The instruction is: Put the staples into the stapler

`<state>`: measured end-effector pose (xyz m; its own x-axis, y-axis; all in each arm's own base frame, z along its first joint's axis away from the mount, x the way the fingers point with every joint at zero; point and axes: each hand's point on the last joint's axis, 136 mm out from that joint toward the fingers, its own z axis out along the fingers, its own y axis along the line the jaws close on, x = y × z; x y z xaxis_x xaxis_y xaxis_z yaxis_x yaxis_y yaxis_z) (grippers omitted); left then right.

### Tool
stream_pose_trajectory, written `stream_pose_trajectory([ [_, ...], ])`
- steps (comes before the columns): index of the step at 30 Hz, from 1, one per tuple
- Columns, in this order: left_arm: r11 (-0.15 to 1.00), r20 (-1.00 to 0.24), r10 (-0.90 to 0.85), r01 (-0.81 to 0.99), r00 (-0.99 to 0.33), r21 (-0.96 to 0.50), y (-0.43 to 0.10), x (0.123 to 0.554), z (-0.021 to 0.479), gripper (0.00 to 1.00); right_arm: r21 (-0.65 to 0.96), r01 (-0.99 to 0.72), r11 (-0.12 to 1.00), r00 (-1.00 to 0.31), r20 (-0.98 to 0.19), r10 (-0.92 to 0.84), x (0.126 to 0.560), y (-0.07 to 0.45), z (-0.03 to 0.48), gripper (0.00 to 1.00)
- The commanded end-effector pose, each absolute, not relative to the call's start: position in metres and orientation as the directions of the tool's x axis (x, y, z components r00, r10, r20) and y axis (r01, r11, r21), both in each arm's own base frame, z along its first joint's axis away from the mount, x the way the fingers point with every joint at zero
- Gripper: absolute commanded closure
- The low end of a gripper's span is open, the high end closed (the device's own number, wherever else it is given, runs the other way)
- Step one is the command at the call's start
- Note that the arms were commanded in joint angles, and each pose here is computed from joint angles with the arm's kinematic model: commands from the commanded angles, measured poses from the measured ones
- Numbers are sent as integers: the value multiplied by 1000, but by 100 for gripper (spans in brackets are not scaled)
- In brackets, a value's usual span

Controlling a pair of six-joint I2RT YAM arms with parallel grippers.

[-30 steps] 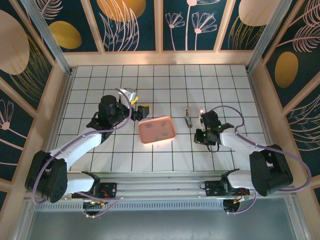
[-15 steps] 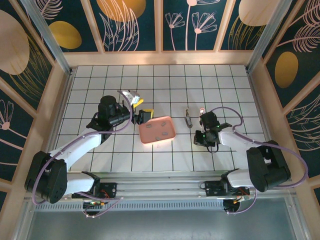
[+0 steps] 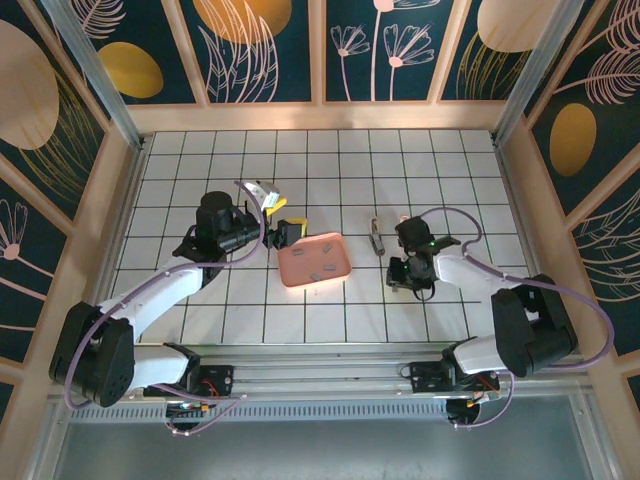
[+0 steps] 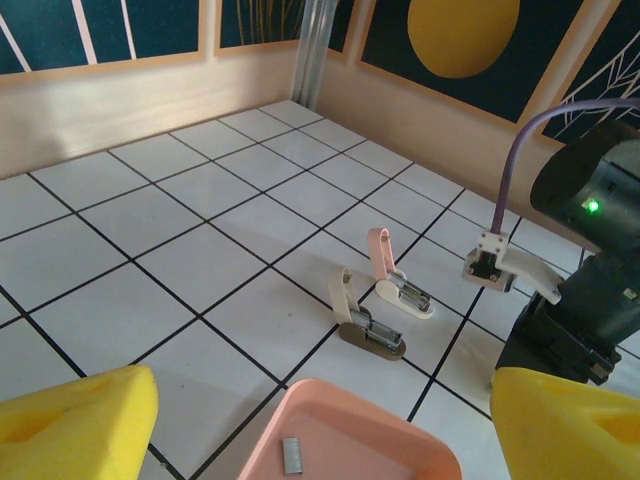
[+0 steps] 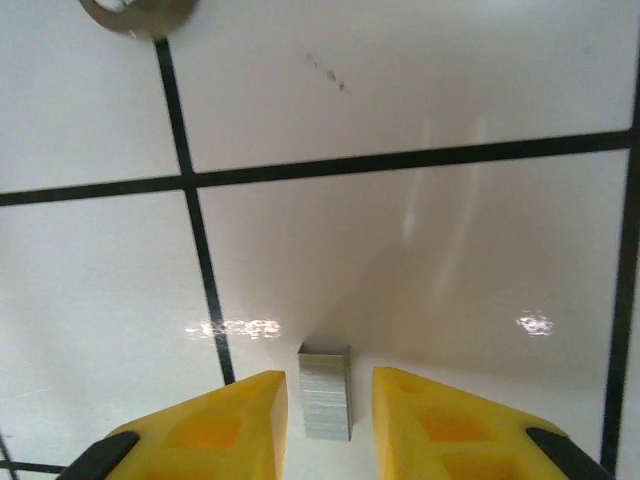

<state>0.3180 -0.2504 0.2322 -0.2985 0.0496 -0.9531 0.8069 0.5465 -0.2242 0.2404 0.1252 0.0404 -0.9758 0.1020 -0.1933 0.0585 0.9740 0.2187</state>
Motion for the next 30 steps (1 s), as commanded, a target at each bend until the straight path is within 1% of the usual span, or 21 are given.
stream_pose_trajectory([
  [1, 528, -964, 51, 826, -262, -197, -253, 313, 238, 14, 195, 105, 975, -981, -139, 134, 235, 121, 47, 71],
  [5, 533, -964, 53, 824, -260, -193, -252, 314, 238, 14, 186, 109, 976, -987, -99, 129, 234, 123, 44, 71],
  [16, 535, -962, 51, 821, -268, -200, -252, 315, 237, 14, 126, 83, 989, -995, -48, 90, 231, 123, 30, 70],
  [24, 537, -962, 53, 820, -267, -199, -252, 315, 236, 14, 123, 62, 990, -997, -45, 68, 235, 127, 26, 70],
  [30, 538, -962, 55, 820, -267, -197, -251, 315, 236, 14, 121, 57, 991, -997, -36, 61, 237, 129, 23, 72],
])
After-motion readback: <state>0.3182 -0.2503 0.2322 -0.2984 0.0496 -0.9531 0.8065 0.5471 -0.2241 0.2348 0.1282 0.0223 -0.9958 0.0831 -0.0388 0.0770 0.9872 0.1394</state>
